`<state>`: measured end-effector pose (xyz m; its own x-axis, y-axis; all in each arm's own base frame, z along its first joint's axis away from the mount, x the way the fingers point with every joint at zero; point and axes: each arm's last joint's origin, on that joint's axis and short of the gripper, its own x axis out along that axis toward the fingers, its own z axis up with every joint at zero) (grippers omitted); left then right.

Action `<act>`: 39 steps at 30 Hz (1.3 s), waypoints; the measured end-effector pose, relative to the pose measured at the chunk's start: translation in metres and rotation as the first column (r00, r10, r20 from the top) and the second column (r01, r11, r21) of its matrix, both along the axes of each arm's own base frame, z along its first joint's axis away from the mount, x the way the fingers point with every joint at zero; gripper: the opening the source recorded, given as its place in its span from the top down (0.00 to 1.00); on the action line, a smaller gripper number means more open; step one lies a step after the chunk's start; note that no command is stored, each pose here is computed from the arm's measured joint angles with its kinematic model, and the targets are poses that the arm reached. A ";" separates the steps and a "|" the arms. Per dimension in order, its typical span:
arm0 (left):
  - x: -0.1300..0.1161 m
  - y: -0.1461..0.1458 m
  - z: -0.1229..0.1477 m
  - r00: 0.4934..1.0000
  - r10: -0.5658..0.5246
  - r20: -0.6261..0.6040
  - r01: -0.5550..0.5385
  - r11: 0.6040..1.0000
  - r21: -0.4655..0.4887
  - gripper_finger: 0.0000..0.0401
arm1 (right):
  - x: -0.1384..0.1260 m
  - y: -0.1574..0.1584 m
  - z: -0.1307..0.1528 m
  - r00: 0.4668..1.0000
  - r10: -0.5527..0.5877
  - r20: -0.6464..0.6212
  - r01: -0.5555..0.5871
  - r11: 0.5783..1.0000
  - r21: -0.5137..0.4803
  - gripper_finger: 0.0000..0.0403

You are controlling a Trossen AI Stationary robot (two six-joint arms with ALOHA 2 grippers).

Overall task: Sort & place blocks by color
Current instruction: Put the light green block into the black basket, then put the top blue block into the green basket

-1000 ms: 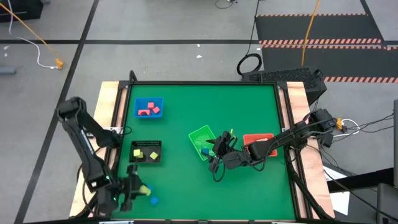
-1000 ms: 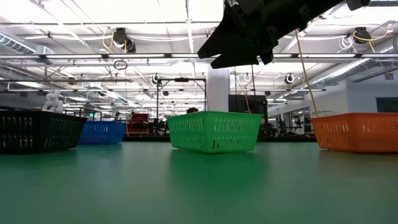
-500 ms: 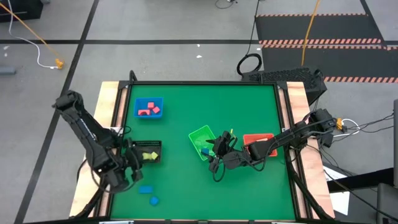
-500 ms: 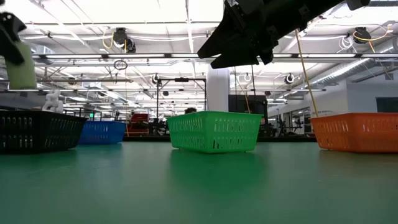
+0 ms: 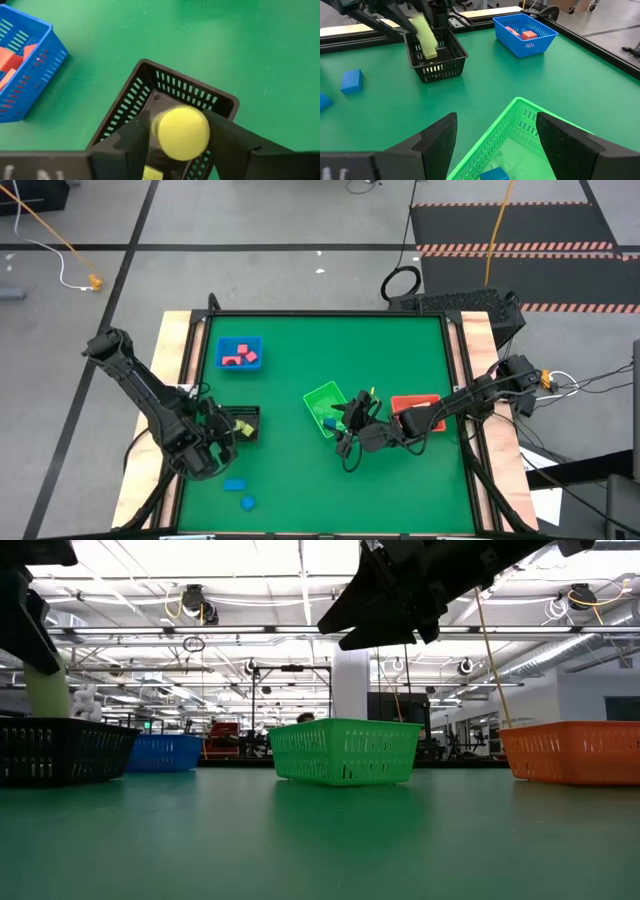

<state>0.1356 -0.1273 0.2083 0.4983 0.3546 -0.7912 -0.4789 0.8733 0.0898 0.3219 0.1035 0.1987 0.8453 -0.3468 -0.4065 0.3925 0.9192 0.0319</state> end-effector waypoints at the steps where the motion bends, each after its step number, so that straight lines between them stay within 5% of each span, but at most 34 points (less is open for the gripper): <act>1: 0.000 0.000 0.000 1.000 0.000 0.000 0.000 1.000 -0.001 0.52 | 0.000 0.000 0.000 1.000 0.000 0.000 0.000 1.000 0.000 0.34; 10: 0.009 -0.013 0.003 0.994 -0.002 0.114 0.017 0.991 -0.131 0.44 | 0.000 0.000 0.000 1.000 0.000 0.000 0.000 1.000 0.000 0.34; 19: -0.007 -0.062 0.013 0.923 -0.285 0.260 0.349 0.904 -0.248 0.44 | 0.000 0.000 0.000 1.000 0.000 0.000 0.000 1.000 0.000 0.34; 31: -0.019 -0.092 -0.035 0.954 -0.293 0.069 0.300 0.915 -0.269 0.42 | 0.000 0.000 0.000 1.000 0.000 0.000 0.000 1.000 0.000 0.34; 39: -0.020 -0.100 -0.048 0.952 -0.304 0.018 0.296 0.910 -0.290 0.19 | 0.000 0.000 0.000 1.000 0.000 0.000 0.000 1.000 0.000 0.34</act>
<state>0.1159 -0.2270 0.1600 0.5224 -0.0519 -0.8511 -0.1908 0.9657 -0.1760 0.3219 0.1035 0.1987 0.8452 -0.3469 -0.4066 0.3927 0.9191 0.0320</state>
